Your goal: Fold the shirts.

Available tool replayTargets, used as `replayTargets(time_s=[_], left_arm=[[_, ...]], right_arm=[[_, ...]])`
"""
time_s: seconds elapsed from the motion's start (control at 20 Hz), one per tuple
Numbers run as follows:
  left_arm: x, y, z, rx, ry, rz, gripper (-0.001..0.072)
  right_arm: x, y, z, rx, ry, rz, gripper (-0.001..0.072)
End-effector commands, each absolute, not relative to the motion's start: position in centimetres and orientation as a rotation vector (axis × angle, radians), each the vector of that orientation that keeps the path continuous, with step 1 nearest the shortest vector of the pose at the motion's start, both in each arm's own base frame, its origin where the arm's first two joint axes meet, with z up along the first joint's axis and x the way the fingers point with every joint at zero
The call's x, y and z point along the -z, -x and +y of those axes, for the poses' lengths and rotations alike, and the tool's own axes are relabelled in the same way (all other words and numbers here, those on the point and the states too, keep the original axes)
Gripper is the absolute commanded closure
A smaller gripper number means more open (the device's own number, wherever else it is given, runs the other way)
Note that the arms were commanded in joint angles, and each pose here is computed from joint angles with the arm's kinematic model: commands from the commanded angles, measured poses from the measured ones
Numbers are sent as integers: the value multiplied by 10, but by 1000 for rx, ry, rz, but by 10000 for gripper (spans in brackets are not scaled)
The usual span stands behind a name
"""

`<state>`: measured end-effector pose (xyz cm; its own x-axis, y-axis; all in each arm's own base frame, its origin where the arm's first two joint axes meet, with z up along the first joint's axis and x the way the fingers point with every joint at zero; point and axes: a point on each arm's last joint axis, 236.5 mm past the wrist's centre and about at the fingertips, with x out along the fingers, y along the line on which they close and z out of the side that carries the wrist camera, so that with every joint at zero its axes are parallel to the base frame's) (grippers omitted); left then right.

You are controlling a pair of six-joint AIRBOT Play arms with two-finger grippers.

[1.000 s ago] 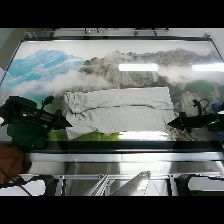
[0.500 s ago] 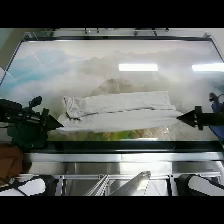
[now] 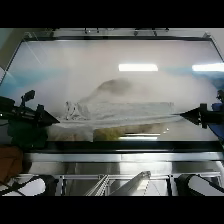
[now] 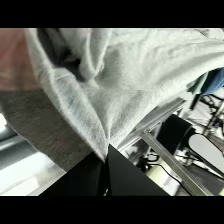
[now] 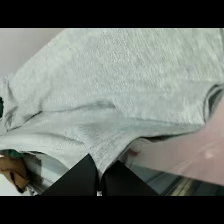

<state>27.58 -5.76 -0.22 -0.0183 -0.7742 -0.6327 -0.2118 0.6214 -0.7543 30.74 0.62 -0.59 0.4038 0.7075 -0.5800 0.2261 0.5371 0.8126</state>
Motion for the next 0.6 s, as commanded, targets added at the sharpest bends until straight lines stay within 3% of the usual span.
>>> replayTargets(time_s=[0.0, 0.15, 0.55], left_arm=[[-26, -326, -57, 539, 691, 1408, 686], [-41, -368, -50, 537, 624, 1325, 685], [27, -416, -52, 568, 707, 1499, 687]], right_arm=[[9, -344, 2, -309, -985, 1043, 694], [28, -362, -14, -236, -1000, 1003, 694], [72, -404, -19, -284, -1044, 860, 693]])
